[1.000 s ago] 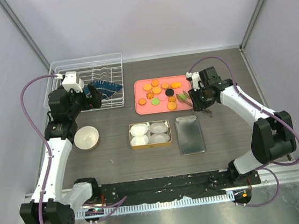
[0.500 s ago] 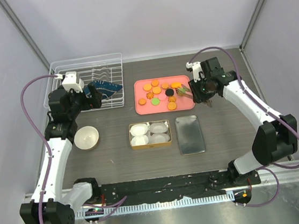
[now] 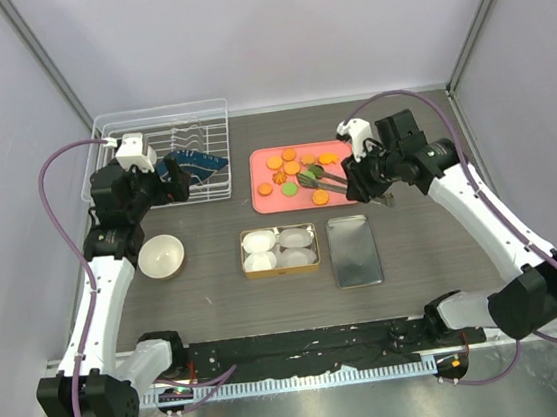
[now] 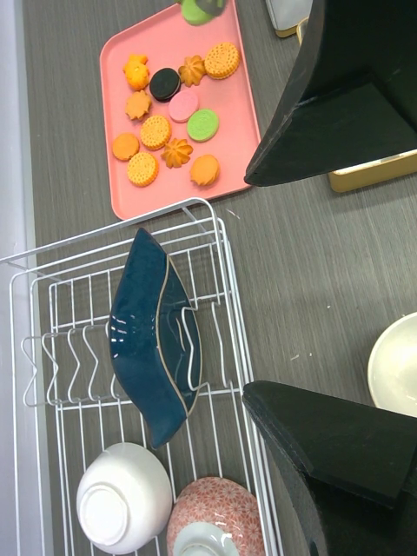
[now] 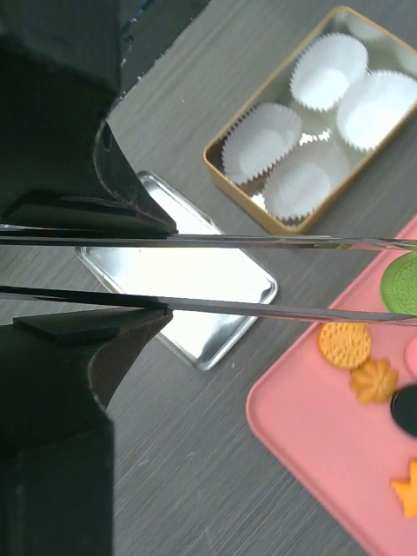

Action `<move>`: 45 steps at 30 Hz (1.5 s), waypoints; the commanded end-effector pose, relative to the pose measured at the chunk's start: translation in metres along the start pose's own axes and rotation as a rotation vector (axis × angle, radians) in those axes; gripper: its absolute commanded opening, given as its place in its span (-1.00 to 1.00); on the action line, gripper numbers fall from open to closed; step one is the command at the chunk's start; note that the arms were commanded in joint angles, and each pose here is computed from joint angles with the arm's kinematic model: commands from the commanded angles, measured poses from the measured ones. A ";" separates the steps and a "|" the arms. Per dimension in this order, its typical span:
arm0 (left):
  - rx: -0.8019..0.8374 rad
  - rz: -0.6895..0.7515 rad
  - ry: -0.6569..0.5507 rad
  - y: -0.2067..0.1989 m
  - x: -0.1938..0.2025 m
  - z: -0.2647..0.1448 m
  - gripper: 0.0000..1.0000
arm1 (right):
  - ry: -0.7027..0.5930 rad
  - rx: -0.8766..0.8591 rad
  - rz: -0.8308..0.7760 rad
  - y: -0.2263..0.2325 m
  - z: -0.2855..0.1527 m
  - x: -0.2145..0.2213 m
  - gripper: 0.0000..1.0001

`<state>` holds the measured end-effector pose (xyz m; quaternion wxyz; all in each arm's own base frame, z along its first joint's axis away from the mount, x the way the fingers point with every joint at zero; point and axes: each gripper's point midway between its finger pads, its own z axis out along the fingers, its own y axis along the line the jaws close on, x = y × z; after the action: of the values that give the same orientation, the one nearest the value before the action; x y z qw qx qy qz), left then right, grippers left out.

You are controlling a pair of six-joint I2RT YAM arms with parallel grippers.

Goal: Pack the cookies

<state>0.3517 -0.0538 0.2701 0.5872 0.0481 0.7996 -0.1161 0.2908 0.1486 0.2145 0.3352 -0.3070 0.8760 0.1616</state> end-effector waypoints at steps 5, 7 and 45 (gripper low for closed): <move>-0.005 0.023 -0.046 0.003 -0.012 0.002 0.99 | 0.013 -0.178 -0.167 0.059 -0.003 0.015 -0.53; -0.005 0.023 -0.048 0.003 -0.013 0.002 0.99 | 0.022 -0.202 -0.187 0.067 -0.004 0.022 -0.53; -0.026 0.034 -0.022 0.008 -0.005 0.007 0.99 | 0.126 -0.312 -0.318 0.104 -0.005 0.086 -0.49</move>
<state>0.3569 -0.0510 0.2597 0.5768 0.0513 0.8084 -0.1056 0.1650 0.1834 0.1612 0.2248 -0.4910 0.8117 0.2223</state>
